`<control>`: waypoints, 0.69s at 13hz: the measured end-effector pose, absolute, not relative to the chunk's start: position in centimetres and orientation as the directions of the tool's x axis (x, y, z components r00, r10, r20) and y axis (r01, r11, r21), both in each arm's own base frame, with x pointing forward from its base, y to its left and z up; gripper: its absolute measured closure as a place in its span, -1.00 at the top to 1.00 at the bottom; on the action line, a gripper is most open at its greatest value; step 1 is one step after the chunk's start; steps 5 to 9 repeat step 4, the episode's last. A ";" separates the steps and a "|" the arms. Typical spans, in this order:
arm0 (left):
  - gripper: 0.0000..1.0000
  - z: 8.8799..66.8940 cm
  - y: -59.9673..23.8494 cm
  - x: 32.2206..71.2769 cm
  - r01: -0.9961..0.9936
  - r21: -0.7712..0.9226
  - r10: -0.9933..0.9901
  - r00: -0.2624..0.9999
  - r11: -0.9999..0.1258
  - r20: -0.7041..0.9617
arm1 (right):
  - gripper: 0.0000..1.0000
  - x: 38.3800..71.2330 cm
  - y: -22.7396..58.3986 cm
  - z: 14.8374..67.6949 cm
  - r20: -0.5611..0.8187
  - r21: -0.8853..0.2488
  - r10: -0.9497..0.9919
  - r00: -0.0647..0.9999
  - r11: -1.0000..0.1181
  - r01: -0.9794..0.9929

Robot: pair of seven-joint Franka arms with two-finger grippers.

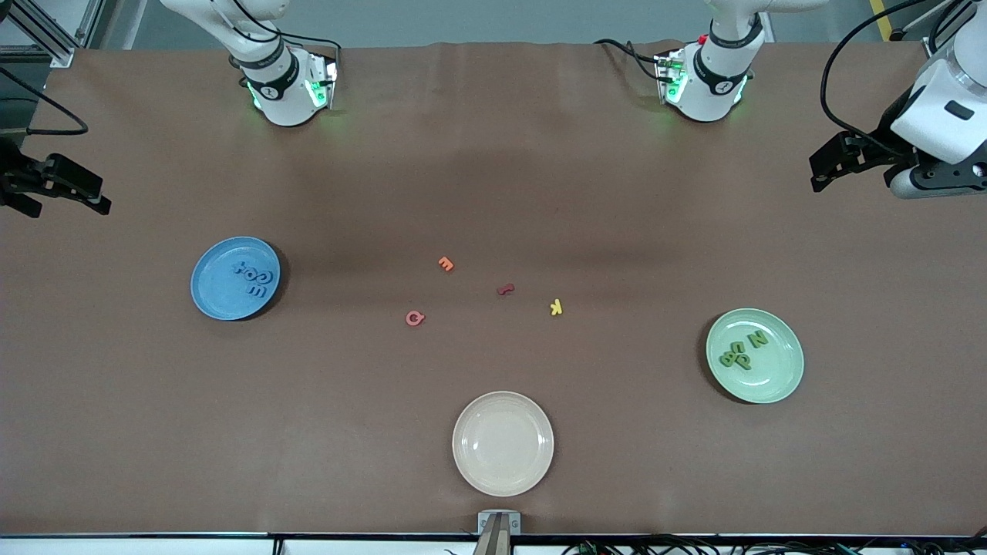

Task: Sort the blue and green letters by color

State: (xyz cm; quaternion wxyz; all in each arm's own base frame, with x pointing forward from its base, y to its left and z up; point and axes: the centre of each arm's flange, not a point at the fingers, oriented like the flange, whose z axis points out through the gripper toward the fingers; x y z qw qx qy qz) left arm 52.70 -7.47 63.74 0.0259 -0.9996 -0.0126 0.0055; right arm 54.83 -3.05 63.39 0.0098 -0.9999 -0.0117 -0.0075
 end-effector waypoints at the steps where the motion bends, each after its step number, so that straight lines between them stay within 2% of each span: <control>1: 1.00 63.5 -7.5 52.8 0.025 -0.052 0.025 1.000 -0.998 -0.014 | 1.00 54.8 -3.1 63.4 0.015 -0.019 0.023 1.000 -1.000 0.024; 9: 1.00 63.1 -7.5 53.1 0.024 -0.053 0.025 0.999 -0.998 -0.022 | 1.00 54.8 -3.1 63.4 0.015 -0.019 0.023 1.000 -1.000 0.024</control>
